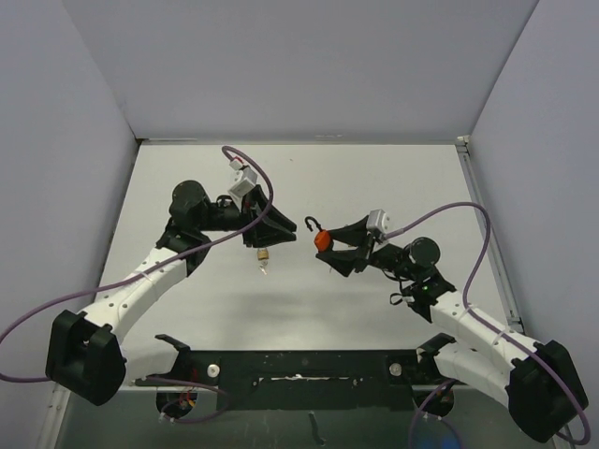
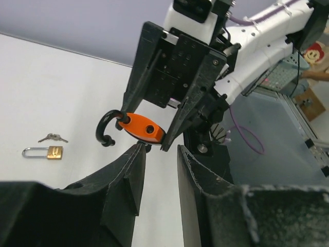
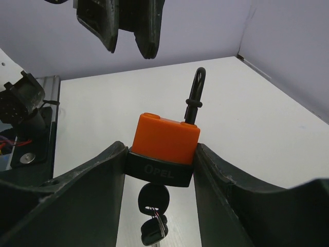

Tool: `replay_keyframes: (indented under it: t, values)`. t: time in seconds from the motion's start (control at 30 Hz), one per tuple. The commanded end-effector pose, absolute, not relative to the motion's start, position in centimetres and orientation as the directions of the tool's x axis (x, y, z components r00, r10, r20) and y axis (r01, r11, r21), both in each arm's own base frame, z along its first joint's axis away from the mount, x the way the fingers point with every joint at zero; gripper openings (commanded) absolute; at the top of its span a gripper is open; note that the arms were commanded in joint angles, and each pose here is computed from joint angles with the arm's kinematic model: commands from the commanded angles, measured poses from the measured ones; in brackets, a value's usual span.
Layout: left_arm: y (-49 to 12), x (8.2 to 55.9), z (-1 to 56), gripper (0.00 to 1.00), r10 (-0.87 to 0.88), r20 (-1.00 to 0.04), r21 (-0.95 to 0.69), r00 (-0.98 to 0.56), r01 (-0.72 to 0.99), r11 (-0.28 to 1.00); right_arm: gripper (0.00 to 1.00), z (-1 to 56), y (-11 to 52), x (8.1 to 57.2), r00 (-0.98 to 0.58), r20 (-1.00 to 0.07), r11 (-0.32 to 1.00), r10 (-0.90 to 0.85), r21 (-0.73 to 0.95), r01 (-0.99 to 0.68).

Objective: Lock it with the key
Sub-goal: Pick up the lock from the center of the board, then lock the lock.

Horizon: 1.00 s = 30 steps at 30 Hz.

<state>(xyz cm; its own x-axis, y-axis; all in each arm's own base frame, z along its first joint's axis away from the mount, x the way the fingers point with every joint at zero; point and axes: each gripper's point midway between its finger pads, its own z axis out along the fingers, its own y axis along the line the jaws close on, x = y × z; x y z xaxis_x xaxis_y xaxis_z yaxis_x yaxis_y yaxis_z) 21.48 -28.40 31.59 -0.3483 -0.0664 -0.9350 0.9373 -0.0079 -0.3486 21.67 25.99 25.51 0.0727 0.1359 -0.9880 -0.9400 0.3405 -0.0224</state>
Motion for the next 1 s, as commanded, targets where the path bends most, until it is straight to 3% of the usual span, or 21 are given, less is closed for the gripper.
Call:
replay_keyframes:
  t: [0.0, 0.7, 0.83, 0.97]
  values:
    - [-29.3, 20.1, 33.7, 0.30, -0.062, -0.975, -0.208, -0.214, 0.974, -0.094, 0.00, 32.0, 26.3, 20.5, 0.219, -0.942, 0.293, 0.255, -0.141, -0.946]
    - [-29.3, 24.8, 32.3, 0.31, -0.068, -0.971, -0.236, -0.227, 0.951, 0.198, 0.00, 32.1, 27.1, 17.4, 0.174, -0.955, 0.177, 0.239, -0.133, -0.975]
    - [-29.4, 24.6, 32.4, 0.32, -0.070, -0.971, -0.236, -0.227, 0.955, 0.180, 0.00, 32.0, 27.2, 17.3, 0.172, -0.957, 0.176, 0.233, -0.132, -0.975]
    - [-29.7, 23.1, 33.0, 0.33, -0.080, -0.974, -0.217, -0.211, 0.973, 0.080, 0.00, 31.8, 27.3, 17.4, 0.172, -0.958, 0.178, 0.229, -0.132, -0.975]
